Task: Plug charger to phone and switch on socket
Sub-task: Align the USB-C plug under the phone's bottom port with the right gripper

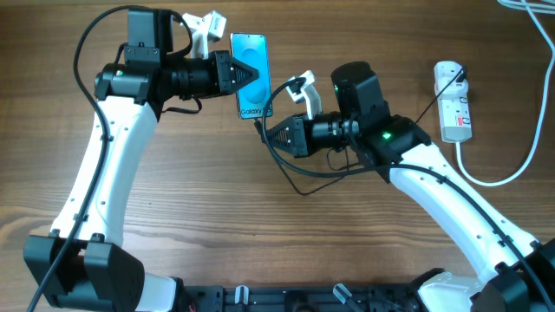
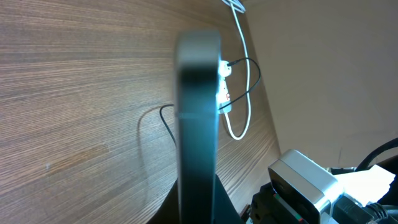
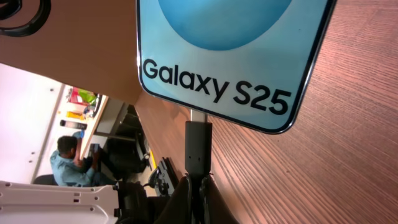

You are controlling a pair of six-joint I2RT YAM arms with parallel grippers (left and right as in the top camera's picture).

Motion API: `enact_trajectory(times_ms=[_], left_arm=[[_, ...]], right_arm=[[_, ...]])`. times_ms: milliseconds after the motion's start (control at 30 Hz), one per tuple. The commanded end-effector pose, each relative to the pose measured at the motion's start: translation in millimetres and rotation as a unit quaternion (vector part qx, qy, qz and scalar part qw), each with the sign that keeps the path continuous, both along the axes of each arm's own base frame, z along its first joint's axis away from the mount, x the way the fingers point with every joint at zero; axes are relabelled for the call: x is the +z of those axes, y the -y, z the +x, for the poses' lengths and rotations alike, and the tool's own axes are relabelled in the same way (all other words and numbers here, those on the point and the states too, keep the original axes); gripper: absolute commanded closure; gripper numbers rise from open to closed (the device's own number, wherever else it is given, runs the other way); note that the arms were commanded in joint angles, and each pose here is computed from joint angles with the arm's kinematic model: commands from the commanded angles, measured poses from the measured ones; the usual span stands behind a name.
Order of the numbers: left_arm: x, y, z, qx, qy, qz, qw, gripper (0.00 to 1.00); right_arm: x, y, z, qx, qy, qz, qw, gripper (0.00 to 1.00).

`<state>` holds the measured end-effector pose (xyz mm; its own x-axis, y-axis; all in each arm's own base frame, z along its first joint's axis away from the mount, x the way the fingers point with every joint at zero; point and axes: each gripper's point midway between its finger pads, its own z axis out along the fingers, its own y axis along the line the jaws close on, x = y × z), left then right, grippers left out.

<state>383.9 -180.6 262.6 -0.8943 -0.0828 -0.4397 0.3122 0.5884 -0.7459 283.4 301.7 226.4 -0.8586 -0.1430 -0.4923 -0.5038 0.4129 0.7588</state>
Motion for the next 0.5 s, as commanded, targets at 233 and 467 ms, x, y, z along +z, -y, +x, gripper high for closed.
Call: enact_trajectory(times_ms=[233, 467], left_arm=[[6, -14, 16, 0.093, -0.028, 0.003, 0.995, 0.96], [3, -23, 21, 0.125, -0.048, 0.006, 0.991, 0.96]], right_arm=[[-6, 10, 8, -0.017, 0.016, -0.032, 0.999, 0.96], [-16, 16, 7, -0.024, 0.011, -0.055, 0.998, 0.96]])
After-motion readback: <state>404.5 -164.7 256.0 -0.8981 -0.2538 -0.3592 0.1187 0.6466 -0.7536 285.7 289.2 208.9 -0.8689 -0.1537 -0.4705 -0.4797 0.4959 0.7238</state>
